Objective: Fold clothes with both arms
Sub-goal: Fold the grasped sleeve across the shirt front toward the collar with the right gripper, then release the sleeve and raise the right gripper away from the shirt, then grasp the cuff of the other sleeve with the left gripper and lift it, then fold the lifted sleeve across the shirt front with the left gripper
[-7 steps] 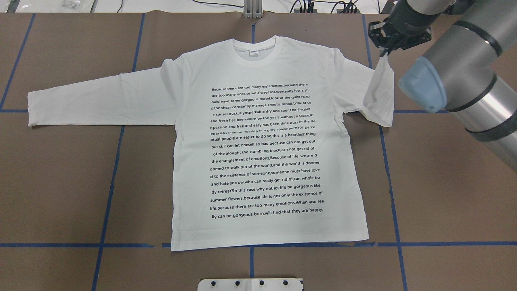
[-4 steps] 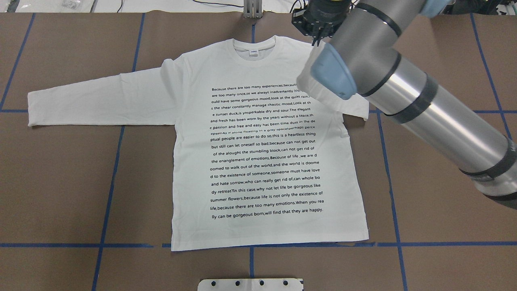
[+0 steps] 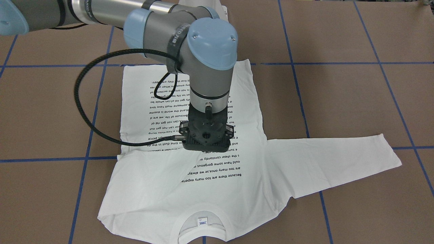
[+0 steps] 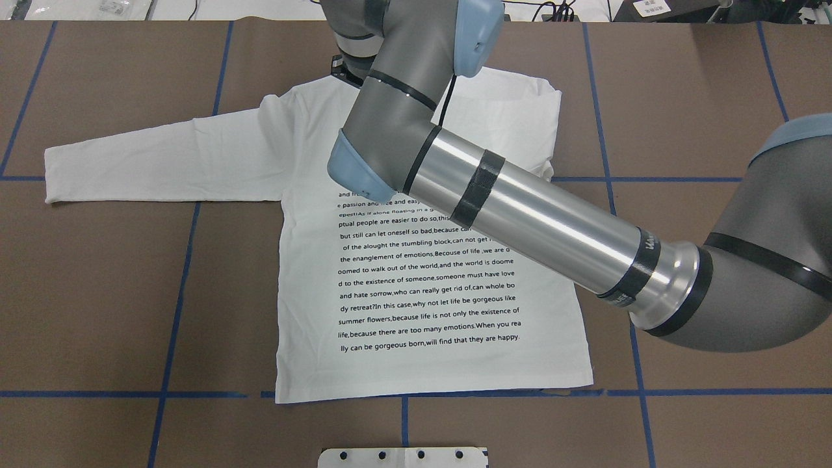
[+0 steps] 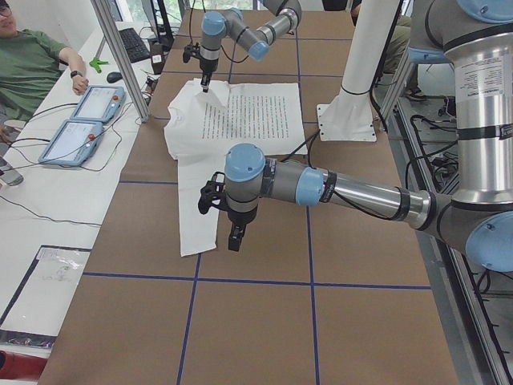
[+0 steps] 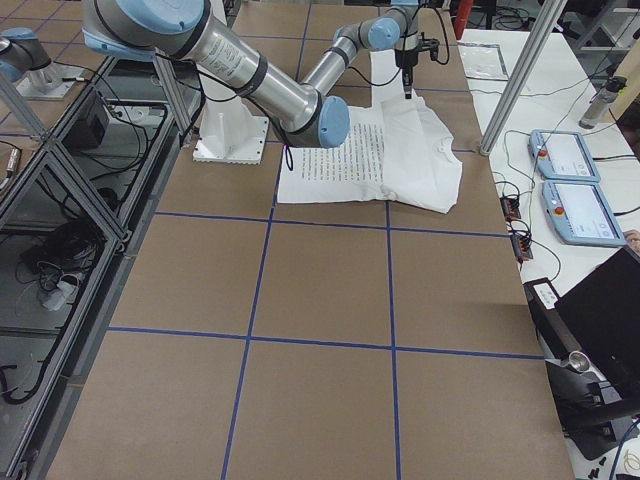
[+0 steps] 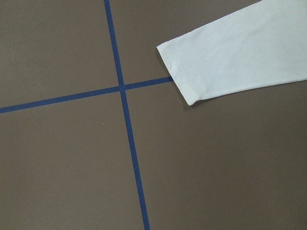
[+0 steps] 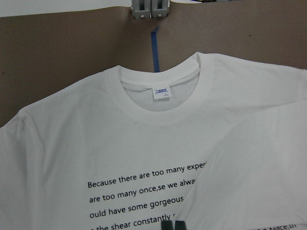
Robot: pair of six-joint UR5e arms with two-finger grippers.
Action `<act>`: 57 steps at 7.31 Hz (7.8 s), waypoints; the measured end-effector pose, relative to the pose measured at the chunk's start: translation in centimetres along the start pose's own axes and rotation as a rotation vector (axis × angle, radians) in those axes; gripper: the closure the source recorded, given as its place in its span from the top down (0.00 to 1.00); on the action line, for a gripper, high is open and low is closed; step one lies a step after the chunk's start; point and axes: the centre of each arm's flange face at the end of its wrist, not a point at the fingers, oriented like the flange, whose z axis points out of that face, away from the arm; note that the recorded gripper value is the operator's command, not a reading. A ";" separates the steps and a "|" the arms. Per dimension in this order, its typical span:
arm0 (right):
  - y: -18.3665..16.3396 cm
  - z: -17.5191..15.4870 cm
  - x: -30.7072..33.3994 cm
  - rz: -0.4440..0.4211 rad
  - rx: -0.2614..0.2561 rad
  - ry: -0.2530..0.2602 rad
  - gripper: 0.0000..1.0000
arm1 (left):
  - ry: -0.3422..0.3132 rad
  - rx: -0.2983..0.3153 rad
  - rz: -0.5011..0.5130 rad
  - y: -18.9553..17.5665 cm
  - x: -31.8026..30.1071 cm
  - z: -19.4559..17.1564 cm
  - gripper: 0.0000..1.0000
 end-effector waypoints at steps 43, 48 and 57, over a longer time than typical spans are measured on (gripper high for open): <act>-4.1 -0.1 64.5 -0.335 -0.214 -0.043 1.00 | 0.119 0.255 0.082 -17.6 14.4 14.8 0.00; -4.1 -0.1 64.4 -0.333 -0.214 -0.043 1.00 | 0.256 0.273 -0.163 -26.3 31.3 1.0 0.00; -4.0 0.0 64.4 -0.326 -0.225 -0.061 1.00 | 0.436 0.254 -0.302 -24.6 62.1 3.3 0.00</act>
